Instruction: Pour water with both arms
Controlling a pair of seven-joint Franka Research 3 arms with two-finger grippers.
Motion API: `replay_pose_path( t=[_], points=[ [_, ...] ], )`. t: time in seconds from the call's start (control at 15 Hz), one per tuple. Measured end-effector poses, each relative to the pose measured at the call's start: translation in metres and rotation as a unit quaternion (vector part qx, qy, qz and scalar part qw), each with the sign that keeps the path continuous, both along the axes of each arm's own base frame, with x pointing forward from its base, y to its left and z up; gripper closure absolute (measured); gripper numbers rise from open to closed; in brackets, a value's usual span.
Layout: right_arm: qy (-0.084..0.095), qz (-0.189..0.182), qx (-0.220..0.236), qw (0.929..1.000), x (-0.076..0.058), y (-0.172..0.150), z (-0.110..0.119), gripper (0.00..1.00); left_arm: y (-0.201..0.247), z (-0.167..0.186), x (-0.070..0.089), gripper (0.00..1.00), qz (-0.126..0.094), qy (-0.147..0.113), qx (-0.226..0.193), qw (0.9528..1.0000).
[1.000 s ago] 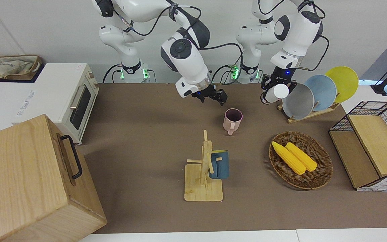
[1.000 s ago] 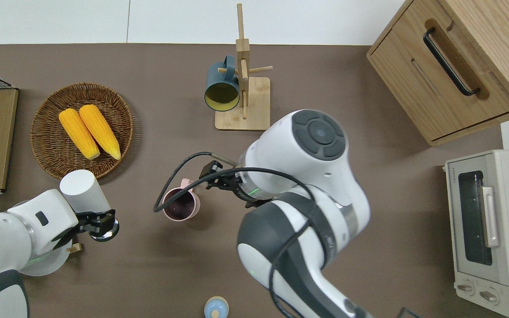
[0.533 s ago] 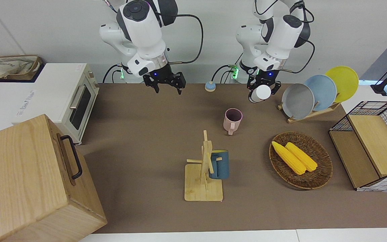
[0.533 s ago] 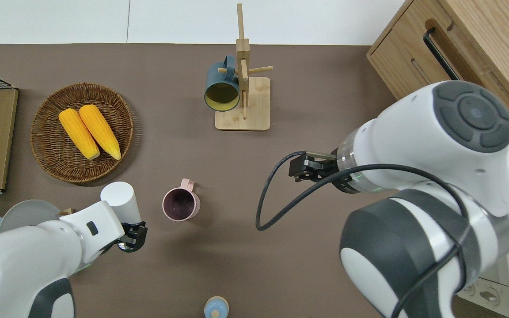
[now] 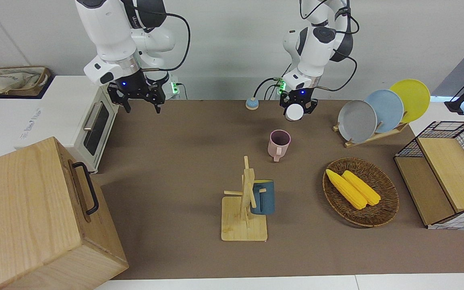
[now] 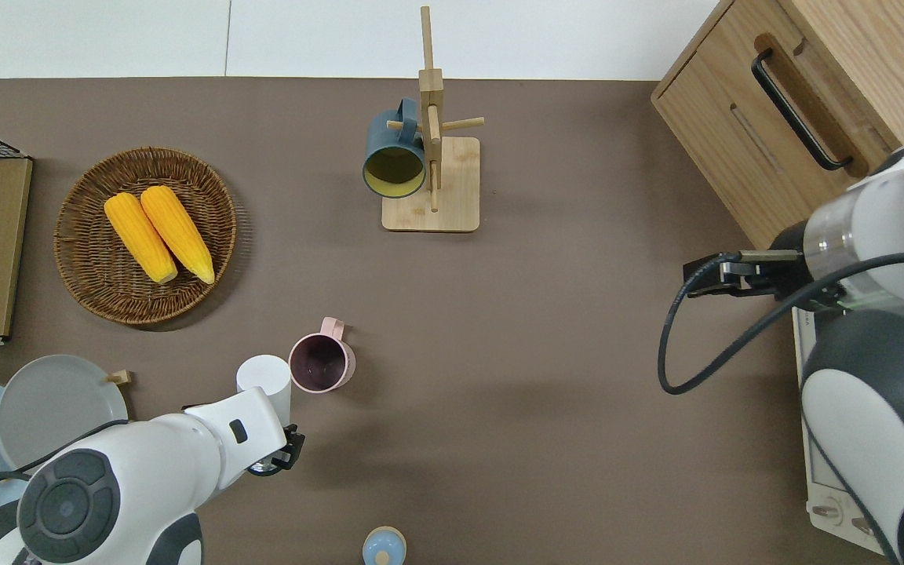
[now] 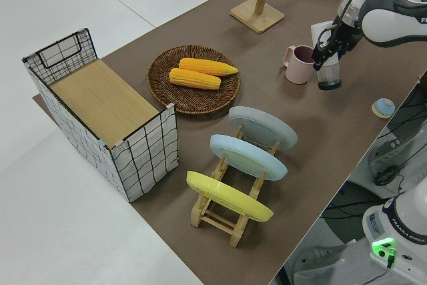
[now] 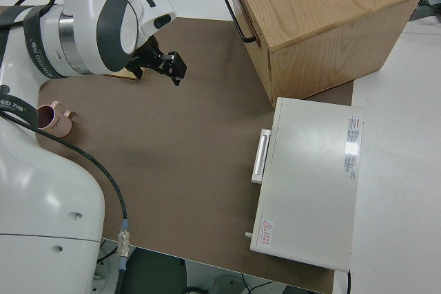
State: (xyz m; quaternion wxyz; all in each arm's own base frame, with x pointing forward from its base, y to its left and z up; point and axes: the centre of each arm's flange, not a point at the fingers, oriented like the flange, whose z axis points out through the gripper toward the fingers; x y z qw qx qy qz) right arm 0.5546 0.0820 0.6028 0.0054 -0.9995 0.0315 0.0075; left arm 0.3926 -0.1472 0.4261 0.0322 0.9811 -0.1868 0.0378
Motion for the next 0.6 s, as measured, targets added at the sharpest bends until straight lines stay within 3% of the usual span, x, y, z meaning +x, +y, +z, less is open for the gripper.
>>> replay_pose_path(
  t=[0.27, 0.6],
  points=[
    [-0.004, 0.025, -0.011, 0.9996, -0.007, -0.035, 0.014, 0.00, -0.006, -0.017, -0.009, 0.34, -0.011, 0.019, 0.005, 0.9997],
    [-0.011, 0.040, -0.016, 0.9990, -0.012, -0.071, 0.025, 0.00, -0.006, -0.036, -0.004, 0.34, -0.009, 0.043, 0.006, 0.9990]
  ],
)
